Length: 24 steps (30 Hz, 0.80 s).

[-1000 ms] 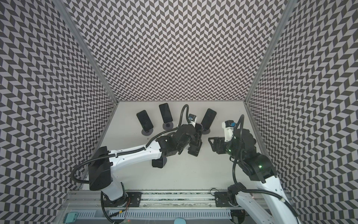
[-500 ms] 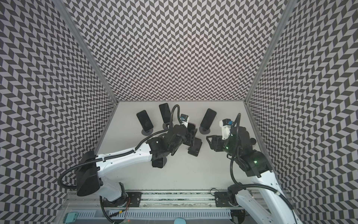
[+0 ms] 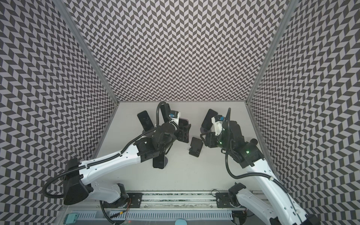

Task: Remove the phone from the phone stand
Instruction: 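Lift the purple-edged phone off its stand with the left gripper while the right gripper nears, then carry the purple-edged phone toward the table center with the left gripper while right shifts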

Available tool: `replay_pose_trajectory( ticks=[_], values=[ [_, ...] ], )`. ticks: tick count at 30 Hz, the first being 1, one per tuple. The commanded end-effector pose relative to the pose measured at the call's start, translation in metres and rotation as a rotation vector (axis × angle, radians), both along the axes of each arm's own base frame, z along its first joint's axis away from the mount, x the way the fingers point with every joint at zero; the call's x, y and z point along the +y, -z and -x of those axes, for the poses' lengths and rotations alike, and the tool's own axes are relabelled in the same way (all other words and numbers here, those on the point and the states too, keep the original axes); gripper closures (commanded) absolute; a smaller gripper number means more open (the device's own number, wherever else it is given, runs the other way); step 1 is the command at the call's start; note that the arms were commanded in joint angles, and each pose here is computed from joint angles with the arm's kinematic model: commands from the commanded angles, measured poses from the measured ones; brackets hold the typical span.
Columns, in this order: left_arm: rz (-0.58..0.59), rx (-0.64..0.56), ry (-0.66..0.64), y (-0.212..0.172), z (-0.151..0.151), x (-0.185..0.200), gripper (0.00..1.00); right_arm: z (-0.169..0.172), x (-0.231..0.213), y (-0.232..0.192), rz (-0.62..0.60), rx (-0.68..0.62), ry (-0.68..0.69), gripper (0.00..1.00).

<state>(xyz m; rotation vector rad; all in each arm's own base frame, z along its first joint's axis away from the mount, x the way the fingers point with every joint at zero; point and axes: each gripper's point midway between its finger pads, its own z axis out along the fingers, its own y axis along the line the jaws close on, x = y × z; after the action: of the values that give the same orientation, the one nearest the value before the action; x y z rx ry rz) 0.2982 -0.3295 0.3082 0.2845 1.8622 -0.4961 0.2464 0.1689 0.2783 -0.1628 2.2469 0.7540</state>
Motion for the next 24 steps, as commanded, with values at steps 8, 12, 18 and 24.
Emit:
replay_pose_trajectory(
  ticks=[8, 12, 18, 24],
  values=[
    [0.077, -0.038, -0.099, -0.032, -0.003, 0.055, 0.39, -0.012, 0.052, -0.034, -0.037, -0.104, -0.073, 0.42],
    [0.070, -0.025, -0.133, -0.034, -0.006, 0.079, 0.39, -0.011, 0.078, -0.043, -0.059, -0.113, -0.111, 0.42],
    [0.062, -0.024, -0.196, -0.036, -0.005, 0.121, 0.39, -0.005, 0.124, -0.049, -0.050, -0.134, -0.196, 0.42],
    [0.044, -0.005, -0.266, -0.026, 0.004, 0.164, 0.39, 0.006, 0.165, -0.051, -0.036, -0.142, -0.276, 0.42]
  ],
)
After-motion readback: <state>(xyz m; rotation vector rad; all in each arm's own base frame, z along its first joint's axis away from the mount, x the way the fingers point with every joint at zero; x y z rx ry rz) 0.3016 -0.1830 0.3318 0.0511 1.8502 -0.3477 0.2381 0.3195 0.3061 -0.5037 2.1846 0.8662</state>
